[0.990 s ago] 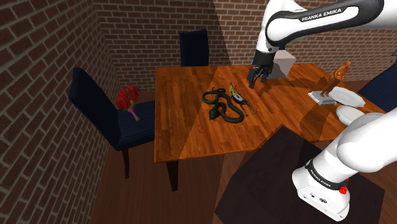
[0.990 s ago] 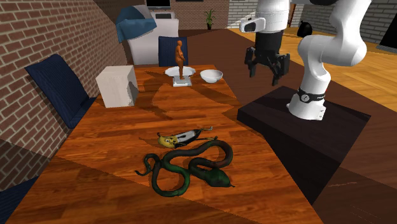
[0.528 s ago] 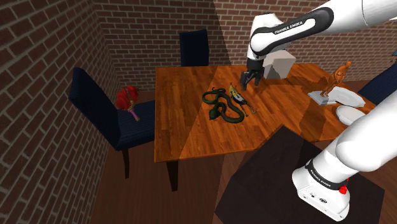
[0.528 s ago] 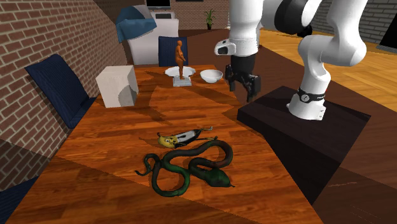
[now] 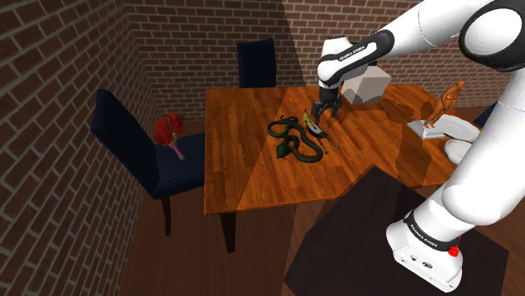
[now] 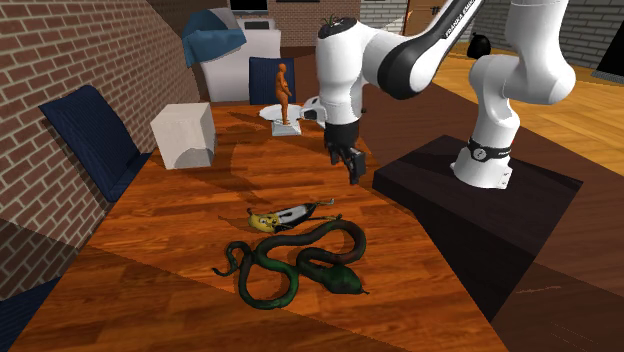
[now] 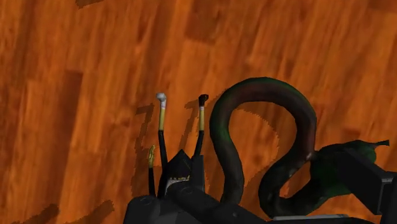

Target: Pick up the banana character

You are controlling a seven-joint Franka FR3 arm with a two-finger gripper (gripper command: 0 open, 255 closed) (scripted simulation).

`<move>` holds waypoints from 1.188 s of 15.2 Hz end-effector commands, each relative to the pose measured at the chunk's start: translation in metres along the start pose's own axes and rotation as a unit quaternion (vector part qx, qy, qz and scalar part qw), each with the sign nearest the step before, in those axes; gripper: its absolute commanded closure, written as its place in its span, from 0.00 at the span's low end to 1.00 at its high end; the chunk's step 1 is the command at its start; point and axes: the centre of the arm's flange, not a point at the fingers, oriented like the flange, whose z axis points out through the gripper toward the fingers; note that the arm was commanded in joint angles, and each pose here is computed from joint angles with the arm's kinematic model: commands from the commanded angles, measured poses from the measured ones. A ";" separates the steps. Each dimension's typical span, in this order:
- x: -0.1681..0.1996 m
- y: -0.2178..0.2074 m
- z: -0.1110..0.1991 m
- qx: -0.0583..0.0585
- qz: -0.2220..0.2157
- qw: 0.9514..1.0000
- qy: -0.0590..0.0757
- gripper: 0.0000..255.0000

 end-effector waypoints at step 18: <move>0.132 0.078 0.149 -0.031 0.084 0.996 -0.028 0.00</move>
